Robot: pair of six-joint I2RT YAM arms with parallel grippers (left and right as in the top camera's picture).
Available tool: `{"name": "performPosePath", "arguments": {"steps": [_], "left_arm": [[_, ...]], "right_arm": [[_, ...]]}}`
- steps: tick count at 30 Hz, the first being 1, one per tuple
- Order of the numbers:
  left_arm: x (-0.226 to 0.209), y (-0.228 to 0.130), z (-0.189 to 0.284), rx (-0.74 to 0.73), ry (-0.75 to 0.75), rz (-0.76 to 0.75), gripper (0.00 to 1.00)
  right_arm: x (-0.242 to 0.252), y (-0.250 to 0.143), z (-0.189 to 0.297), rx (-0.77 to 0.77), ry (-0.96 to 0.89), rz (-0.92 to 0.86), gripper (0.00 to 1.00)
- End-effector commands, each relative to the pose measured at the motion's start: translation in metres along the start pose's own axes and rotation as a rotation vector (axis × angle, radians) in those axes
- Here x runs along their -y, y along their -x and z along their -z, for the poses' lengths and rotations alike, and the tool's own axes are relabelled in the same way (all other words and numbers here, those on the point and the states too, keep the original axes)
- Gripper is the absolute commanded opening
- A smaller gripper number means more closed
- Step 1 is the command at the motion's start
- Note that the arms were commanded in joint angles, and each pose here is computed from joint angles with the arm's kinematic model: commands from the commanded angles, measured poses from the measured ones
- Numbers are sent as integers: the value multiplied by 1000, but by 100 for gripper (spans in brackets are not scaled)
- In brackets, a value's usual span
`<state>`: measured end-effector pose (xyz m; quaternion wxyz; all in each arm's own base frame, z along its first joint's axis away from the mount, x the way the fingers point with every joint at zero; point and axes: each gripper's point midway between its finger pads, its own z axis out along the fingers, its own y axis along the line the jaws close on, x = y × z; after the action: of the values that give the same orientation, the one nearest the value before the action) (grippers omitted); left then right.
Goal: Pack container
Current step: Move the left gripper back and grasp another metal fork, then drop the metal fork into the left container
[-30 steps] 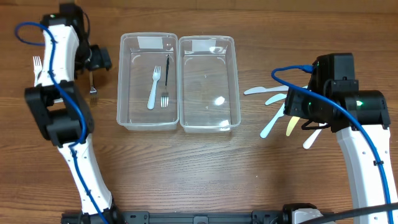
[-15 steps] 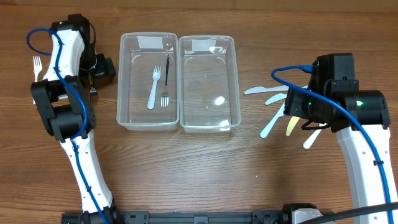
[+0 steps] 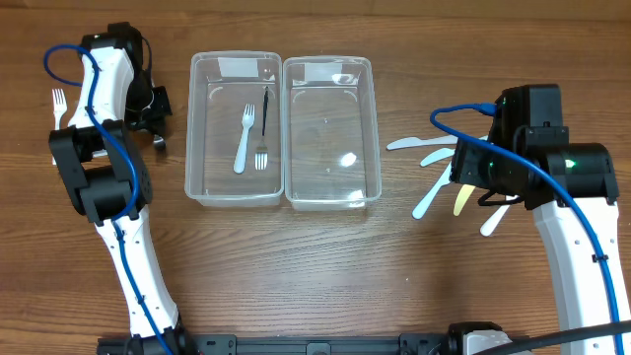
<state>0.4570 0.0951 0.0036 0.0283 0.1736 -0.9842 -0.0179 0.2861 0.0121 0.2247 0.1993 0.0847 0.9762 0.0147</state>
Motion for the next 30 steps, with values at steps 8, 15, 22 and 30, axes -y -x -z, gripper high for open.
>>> {"name": "performPosePath", "arguments": {"steps": [8,15,22,30], "left_arm": [[-1,-6,2,-21,-5,-27,4],[8,0,109,211,-22,-67,4],[39,-32,229,470,-74,-143,4],[145,-76,235,480,-120,-409,4]], "right_arm": [[-1,8,11,45,14,-4,66],[-2,9,11,50,15,-4,66],[-2,10,11,53,16,-4,66],[-2,9,11,52,16,-4,66]]}}
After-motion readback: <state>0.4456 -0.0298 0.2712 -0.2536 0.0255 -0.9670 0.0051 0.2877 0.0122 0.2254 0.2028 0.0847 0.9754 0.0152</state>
